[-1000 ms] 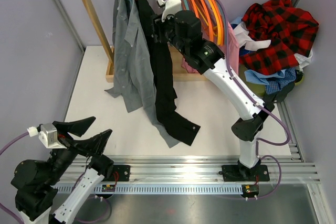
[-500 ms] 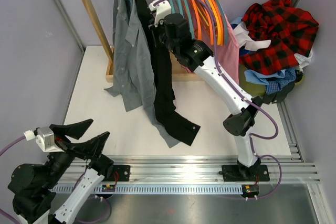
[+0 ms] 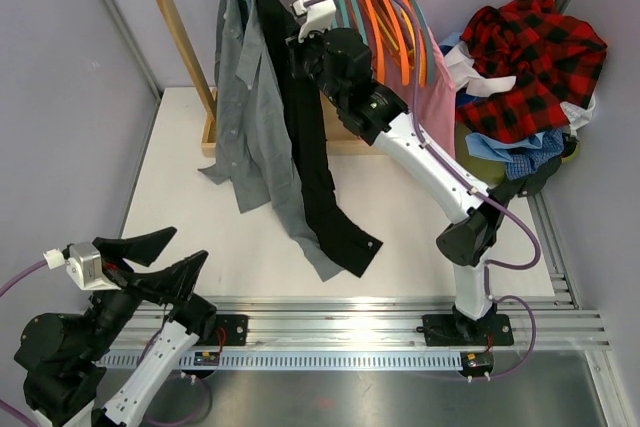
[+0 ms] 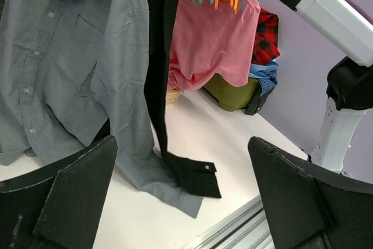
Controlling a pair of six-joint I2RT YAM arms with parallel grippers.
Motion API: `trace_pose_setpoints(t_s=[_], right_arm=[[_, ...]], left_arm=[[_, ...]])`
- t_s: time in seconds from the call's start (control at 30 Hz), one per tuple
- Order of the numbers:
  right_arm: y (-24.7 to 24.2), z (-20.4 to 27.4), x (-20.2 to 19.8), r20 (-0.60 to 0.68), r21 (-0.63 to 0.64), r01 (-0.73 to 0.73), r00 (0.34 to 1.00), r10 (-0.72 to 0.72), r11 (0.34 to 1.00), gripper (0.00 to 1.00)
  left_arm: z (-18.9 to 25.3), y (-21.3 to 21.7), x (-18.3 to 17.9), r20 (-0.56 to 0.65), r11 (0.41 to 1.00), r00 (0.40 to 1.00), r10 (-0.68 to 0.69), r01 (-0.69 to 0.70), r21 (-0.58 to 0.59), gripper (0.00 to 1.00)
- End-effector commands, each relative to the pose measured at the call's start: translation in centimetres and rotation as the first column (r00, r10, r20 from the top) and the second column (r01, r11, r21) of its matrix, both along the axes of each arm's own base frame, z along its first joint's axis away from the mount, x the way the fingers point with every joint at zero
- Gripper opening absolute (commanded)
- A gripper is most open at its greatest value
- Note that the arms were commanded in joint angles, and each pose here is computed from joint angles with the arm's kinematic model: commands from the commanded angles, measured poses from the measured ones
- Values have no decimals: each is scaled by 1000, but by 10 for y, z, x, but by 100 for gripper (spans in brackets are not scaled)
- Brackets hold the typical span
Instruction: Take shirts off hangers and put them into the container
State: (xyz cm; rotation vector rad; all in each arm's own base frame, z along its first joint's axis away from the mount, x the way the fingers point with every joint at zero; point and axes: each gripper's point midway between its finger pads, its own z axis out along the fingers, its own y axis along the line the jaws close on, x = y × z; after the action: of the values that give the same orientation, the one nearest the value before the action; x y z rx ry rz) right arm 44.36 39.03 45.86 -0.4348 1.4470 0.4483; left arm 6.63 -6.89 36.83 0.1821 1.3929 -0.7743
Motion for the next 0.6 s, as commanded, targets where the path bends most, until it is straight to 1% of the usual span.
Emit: trace_pose_setpoints(t_s=[0.0, 0.03, 0.07, 0.13, 0.17, 0.23, 0.27, 0.33, 0.4, 0.43, 0.5, 0.53, 0.57], right_arm=[[-40, 155, -46, 344, 303, -62, 938, -49, 951, 0], [-47, 167, -52, 366, 324, -67, 929, -60, 944, 0], [-49, 164, -52, 369, 330, -61, 927, -70, 942, 0], [-62, 181, -61, 406, 370, -60, 908, -103, 927, 0], [-63, 173, -58, 395, 365, -42, 912, -114, 930, 0], [-75, 181, -66, 421, 385, -35, 896, -141, 922, 0], [-72, 166, -63, 404, 365, -23, 904, -136, 931, 0], [-87, 176, -76, 431, 397, -33, 889, -155, 917, 0], [-84, 156, -76, 390, 358, -25, 912, -125, 933, 0], [-96, 165, -90, 395, 364, -41, 911, -115, 930, 0], [-89, 130, -98, 326, 280, -67, 945, -29, 958, 0], [-102, 134, -115, 309, 272, -73, 951, -16, 959, 0], [-105, 120, -120, 257, 244, -58, 966, -7, 968, 0]], left_arm=[[12, 4, -3, 32, 1000, 999, 13, -12, -28, 99], [12, 5, -3, 29, 999, 999, 14, -14, -29, 99], [13, 5, -4, 32, 999, 999, 13, -12, -30, 99], [12, 5, -3, 29, 999, 999, 19, -19, -27, 99], [13, 5, -3, 29, 999, 999, 20, -19, -27, 99], [13, 6, -3, 30, 999, 999, 21, -21, -26, 99], [13, 5, -2, 27, 999, 999, 21, -21, -24, 99], [13, 5, -2, 29, 1000, 999, 18, -18, -25, 99], [13, 3, 0, 22, 1000, 1000, 17, -16, -20, 99], [13, 3, 1, 23, 1000, 1000, 17, -17, -19, 99], [13, 5, 2, 22, 999, 999, 28, -28, -18, 99], [13, 6, 3, 25, 999, 999, 37, -37, -13, 99], [11, 7, 4, 23, 999, 999, 44, -44, -9, 99]])
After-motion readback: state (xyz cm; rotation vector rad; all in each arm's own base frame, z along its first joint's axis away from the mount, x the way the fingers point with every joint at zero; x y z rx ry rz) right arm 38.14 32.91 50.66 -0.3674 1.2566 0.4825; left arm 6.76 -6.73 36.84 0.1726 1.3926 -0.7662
